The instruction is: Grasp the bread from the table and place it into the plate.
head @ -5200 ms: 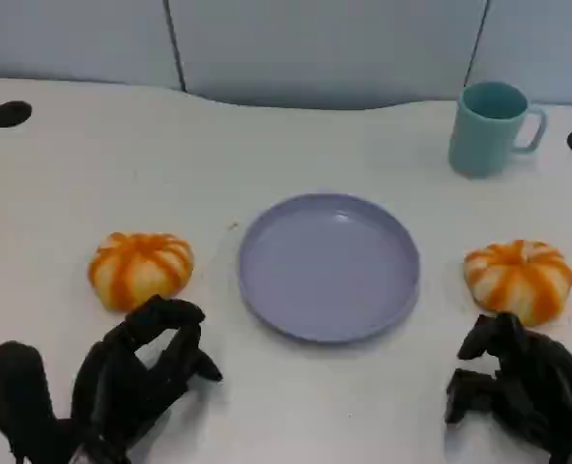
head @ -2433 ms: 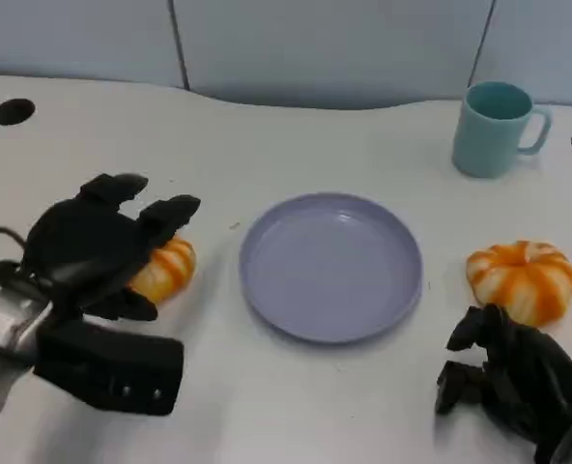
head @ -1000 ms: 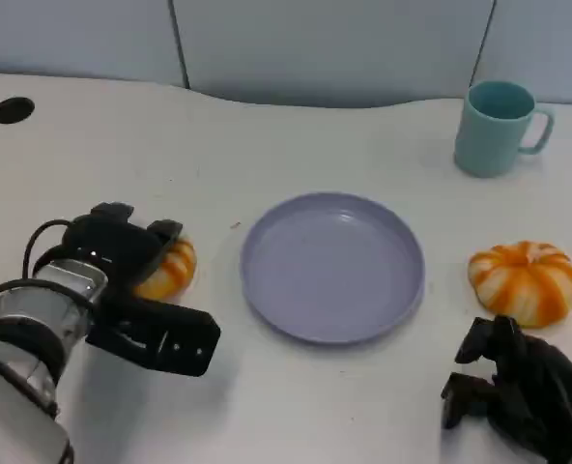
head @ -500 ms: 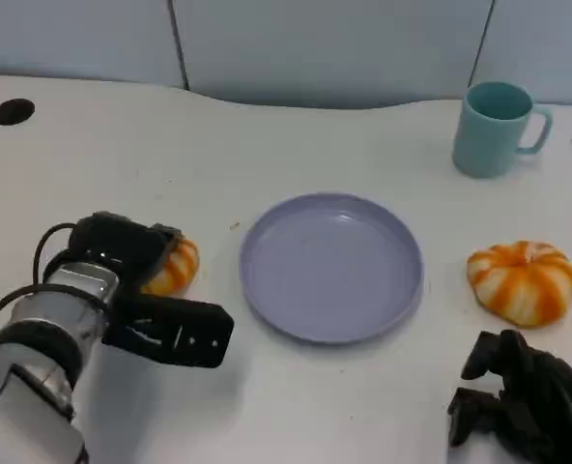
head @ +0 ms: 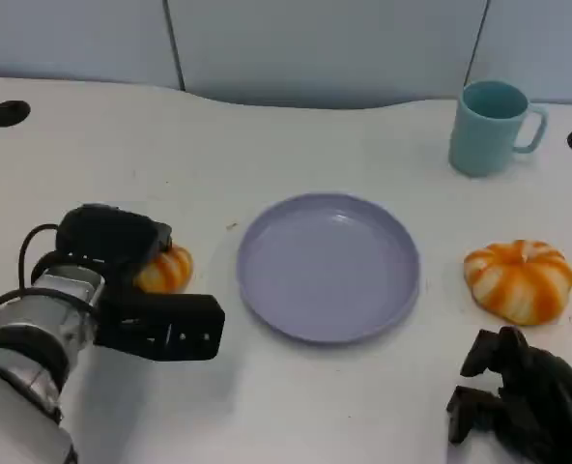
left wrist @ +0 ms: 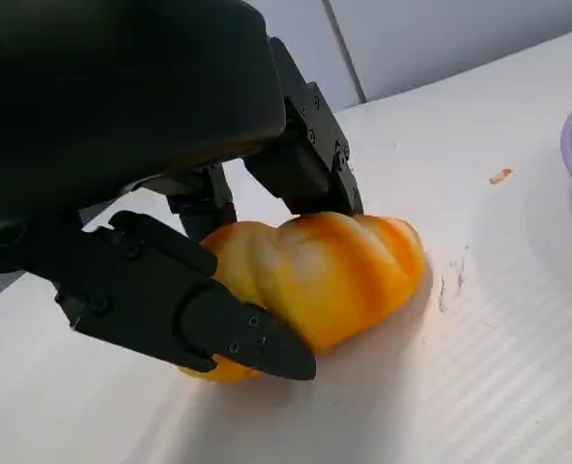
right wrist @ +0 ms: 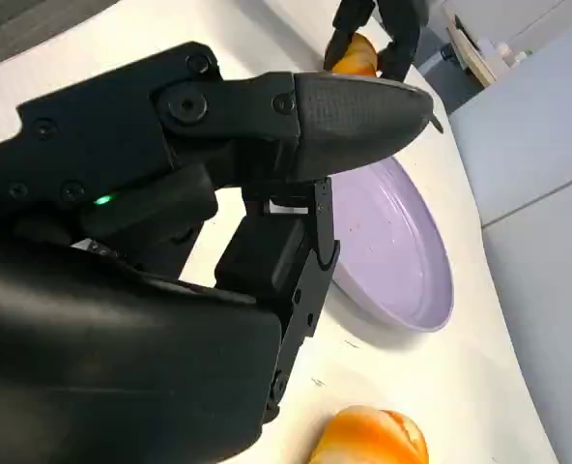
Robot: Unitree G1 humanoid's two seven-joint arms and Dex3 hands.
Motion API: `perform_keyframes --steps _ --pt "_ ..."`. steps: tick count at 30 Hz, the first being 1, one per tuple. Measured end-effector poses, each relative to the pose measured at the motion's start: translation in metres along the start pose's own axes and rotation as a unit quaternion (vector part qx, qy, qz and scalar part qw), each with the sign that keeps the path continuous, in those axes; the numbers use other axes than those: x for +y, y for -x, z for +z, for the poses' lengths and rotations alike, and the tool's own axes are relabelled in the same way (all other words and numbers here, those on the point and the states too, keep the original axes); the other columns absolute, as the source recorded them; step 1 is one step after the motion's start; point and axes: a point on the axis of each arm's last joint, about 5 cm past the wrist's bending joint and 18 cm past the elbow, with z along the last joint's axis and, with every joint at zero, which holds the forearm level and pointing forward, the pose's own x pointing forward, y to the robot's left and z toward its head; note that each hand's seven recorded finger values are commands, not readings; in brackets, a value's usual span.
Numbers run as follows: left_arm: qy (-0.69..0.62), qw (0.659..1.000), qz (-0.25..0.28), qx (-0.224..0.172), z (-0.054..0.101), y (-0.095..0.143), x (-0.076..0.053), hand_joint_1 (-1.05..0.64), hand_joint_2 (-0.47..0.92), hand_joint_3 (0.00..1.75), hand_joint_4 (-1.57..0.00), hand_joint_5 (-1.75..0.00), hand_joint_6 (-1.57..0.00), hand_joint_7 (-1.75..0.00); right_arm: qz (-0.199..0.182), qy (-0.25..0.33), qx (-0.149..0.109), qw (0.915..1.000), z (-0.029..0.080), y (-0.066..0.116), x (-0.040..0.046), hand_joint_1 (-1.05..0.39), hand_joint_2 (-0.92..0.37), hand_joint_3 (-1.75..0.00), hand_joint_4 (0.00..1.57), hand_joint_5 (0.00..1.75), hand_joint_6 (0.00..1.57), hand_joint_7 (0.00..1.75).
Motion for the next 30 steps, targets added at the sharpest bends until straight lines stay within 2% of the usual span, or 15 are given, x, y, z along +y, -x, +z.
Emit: perform_keyframes --steps 2,4,6,7,9,10,13,15,16,18,19,20,24,26,30 --pt "0.001 1.000 0.001 0.000 -0.001 0.000 -0.001 -0.30 0.92 0.20 -0.68 -1.75 -0.69 -1.16 0.000 0.000 0.000 1.0000 0.000 0.000 0.0000 -0.45 -0.92 -0.45 1.23 1.22 1.12 1.13" --pt "-0.001 1.000 0.004 -0.002 -0.001 0.001 -0.001 -0.28 0.92 0.19 -0.71 -1.75 -0.64 -1.31 0.001 0.000 -0.001 1.0000 0.000 -0.001 0.0002 -0.46 -0.92 -0.42 1.24 1.20 1.13 1.12" --pt "-0.016 1.000 0.014 -0.013 -0.003 0.002 -0.001 -0.28 0.92 0.19 -0.71 -1.75 -0.63 -1.33 0.001 -0.001 -0.001 1.0000 0.001 -0.002 0.0003 -0.46 -0.92 -0.42 1.25 1.19 1.14 1.11" --pt "-0.028 0.999 0.019 -0.019 -0.005 0.002 -0.001 -0.29 0.92 0.23 -0.73 -1.75 -0.63 -1.42 0.001 -0.002 -0.002 1.0000 0.001 -0.003 0.0004 -0.45 -0.92 -0.42 1.25 1.19 1.14 1.11" --pt "-0.033 0.999 0.033 -0.024 -0.008 0.003 -0.001 -0.30 0.92 0.26 -0.74 -1.75 -0.63 -1.47 0.000 -0.005 -0.003 1.0000 0.002 -0.006 0.0010 -0.45 -0.92 -0.43 1.25 1.19 1.14 1.11" --pt "-0.032 0.998 0.039 -0.025 -0.009 0.003 -0.001 -0.27 0.92 0.27 -0.75 -1.75 -0.64 -1.37 -0.001 -0.006 -0.003 1.0000 0.002 -0.007 0.0014 -0.44 -0.92 -0.43 1.25 1.19 1.14 1.11" --pt "-0.016 0.998 0.054 -0.019 -0.011 0.004 0.001 -0.25 0.92 0.26 -0.76 -1.75 -0.65 -1.30 -0.001 -0.007 -0.003 1.0000 0.003 -0.009 0.0013 -0.44 -0.92 -0.44 1.25 1.19 1.14 1.12" --pt "-0.005 0.998 0.062 -0.017 -0.011 0.003 0.002 -0.26 0.92 0.22 -0.78 -1.75 -0.61 -1.47 0.000 -0.008 -0.002 1.0000 0.004 -0.011 0.0014 -0.44 -0.92 -0.43 1.25 1.19 1.13 1.11" --pt "0.001 0.998 0.064 -0.013 -0.011 0.003 0.002 -0.28 0.92 0.19 -0.78 -1.75 -0.59 -1.50 0.000 -0.008 -0.001 1.0000 0.004 -0.011 0.0012 -0.44 -0.92 -0.44 1.25 1.19 1.13 1.11" --pt "0.014 0.997 0.072 0.002 -0.011 0.001 0.005 -0.28 0.92 0.19 -0.75 -1.75 -0.61 -1.38 0.001 -0.010 -0.001 0.9999 0.004 -0.012 0.0004 -0.44 -0.92 -0.44 1.24 1.20 1.13 1.11" --pt "0.020 0.997 0.078 0.009 -0.010 0.000 0.008 -0.27 0.92 0.19 -0.75 -1.75 -0.63 -1.34 0.002 -0.011 -0.001 0.9999 0.004 -0.013 0.0002 -0.44 -0.92 -0.44 1.24 1.20 1.13 1.12" --pt "0.031 0.996 0.085 0.015 -0.009 -0.002 0.011 -0.26 0.91 0.15 -0.78 -1.75 -0.64 -1.45 0.002 -0.012 -0.001 0.9999 0.004 -0.013 0.0001 -0.44 -0.92 -0.45 1.23 1.20 1.12 1.11" --pt "0.087 0.989 0.115 0.021 -0.002 -0.005 0.016 -0.25 0.91 0.11 -0.81 -1.75 -0.66 -1.52 0.003 -0.010 -0.001 0.9999 0.004 -0.013 -0.0005 -0.44 -0.92 -0.45 1.22 1.20 1.12 1.11" --pt "0.104 0.986 0.126 0.015 0.002 -0.006 0.017 -0.18 0.90 0.13 -0.82 -1.75 -0.62 -1.70 0.003 -0.009 -0.001 1.0000 0.004 -0.013 -0.0004 -0.45 -0.92 -0.48 1.22 1.21 1.10 1.13" --pt "0.142 0.976 0.162 -0.022 0.012 -0.009 0.021 -0.16 0.89 0.14 -0.83 -1.75 -0.62 -1.74 0.004 0.008 0.005 0.9999 0.006 -0.011 -0.0019 -0.46 -0.92 -0.49 1.21 1.22 1.08 1.15"
